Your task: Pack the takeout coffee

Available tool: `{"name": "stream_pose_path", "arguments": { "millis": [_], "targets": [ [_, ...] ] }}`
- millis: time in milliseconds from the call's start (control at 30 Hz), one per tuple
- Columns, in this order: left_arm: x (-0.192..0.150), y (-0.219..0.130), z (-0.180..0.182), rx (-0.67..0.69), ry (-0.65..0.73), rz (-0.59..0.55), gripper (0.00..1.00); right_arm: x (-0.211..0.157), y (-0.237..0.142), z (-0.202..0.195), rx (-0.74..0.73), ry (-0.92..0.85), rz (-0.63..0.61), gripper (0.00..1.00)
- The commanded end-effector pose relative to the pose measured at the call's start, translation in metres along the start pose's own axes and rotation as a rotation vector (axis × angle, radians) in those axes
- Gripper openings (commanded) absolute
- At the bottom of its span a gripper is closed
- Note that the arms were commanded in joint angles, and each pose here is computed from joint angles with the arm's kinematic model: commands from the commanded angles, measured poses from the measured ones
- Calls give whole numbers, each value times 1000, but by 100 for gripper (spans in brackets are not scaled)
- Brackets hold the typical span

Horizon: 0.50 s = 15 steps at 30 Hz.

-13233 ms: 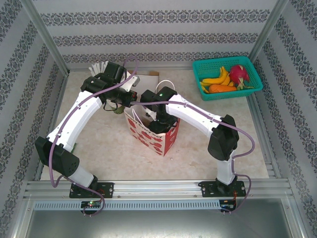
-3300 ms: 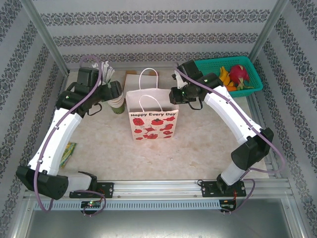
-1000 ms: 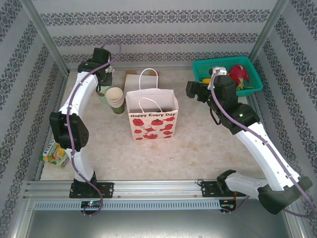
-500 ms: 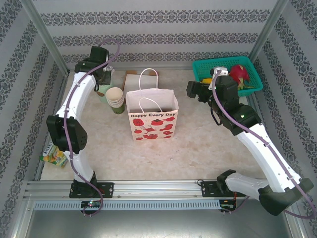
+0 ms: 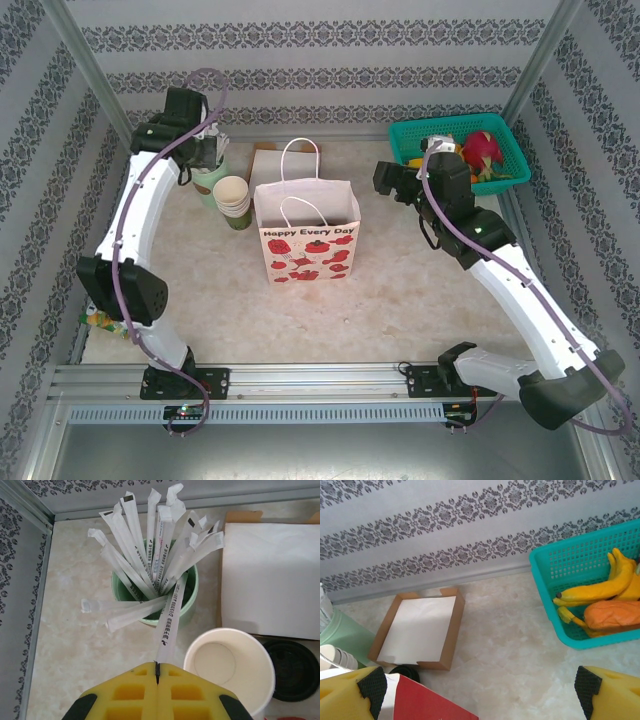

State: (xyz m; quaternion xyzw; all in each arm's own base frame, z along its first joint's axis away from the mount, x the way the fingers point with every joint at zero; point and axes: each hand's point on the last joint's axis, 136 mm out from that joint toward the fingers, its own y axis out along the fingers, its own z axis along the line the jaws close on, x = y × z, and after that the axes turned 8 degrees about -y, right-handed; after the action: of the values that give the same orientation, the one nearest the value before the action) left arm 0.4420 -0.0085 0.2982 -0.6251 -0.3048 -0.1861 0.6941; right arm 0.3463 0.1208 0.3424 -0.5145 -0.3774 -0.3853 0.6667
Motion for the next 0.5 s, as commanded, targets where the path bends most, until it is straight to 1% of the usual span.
{"name": "stream_pose_path", "arguments": {
  "millis": [0,67,133,200,267,333,400,467],
  "targets": [
    [-10,-33,5,-46,-79,-1,0,12,0,10,90,-3,-65,98],
    [-16,-47,3,-80,-97,-1,0,12,1,14,128,-20,-57,98],
    [-24,-62,-3,-137,-99,10,0,10,1,28,219,-48,-27,98],
    [-32,-77,-7,-179,-94,20,0,7,0,38,280,-75,17,98],
    [-39,-93,-8,-199,-83,16,0,2,0,46,330,-102,56,98],
    [-47,-109,-7,-217,-76,8,0,-4,-1,59,411,-124,91,98],
    [-54,-123,-8,-242,-71,5,0,-8,-3,70,482,-143,106,98],
    [-60,-136,-9,-266,-63,2,0,-8,-2,72,494,-142,100,98]
  ]
}}
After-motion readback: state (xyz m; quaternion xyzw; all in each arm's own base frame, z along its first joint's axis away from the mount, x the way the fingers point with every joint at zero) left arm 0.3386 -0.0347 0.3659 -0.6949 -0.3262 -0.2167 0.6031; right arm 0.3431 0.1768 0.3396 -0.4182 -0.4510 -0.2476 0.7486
